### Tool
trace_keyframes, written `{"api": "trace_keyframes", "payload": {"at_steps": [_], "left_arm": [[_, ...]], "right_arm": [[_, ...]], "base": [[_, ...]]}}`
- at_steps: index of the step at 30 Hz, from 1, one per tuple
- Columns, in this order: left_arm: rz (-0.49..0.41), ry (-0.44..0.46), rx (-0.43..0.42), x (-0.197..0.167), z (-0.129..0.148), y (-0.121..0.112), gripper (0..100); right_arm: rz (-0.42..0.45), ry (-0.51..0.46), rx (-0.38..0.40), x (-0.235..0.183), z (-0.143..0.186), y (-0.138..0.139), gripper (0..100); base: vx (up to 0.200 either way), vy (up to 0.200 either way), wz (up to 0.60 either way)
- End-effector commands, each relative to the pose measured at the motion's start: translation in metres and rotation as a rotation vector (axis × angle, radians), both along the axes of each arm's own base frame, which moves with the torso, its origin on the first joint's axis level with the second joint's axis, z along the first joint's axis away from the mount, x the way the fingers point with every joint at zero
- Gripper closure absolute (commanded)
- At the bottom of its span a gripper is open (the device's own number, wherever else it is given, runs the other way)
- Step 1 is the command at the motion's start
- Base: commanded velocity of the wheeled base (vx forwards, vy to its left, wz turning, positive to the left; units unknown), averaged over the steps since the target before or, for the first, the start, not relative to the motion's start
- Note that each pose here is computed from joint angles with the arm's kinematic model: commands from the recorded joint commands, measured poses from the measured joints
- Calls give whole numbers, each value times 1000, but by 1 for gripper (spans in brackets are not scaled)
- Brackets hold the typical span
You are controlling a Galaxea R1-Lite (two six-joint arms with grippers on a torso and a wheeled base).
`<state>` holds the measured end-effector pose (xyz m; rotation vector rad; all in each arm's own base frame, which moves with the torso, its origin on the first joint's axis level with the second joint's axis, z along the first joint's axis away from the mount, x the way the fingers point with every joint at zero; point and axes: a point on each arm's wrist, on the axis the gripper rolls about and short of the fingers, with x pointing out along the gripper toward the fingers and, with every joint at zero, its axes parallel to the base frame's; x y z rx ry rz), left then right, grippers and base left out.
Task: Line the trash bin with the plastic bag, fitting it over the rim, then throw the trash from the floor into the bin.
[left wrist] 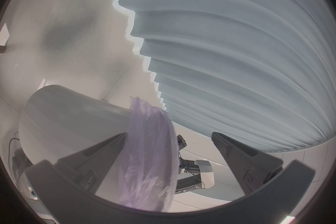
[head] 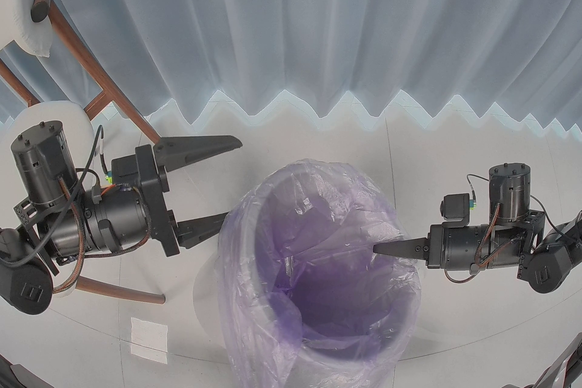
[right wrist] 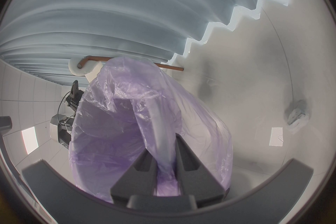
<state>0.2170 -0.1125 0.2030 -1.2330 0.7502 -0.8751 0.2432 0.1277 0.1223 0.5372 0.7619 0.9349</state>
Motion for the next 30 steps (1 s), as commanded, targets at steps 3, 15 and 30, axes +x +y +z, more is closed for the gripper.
{"api": "trace_keyframes", "payload": {"at_steps": [3, 15, 30], "left_arm": [[-10, 2, -18, 11, 5, -8, 0], [-12, 33, -8, 8, -3, -7, 100], [48, 73, 16, 9, -17, 7, 100]], "right_arm": [[7, 15, -7, 0, -4, 2, 100], [11, 25, -12, 2, -8, 4, 100], [-48, 31, 124, 6, 16, 4, 100]], "base": [[0, 0, 0], [0, 0, 0], [0, 0, 0]]}}
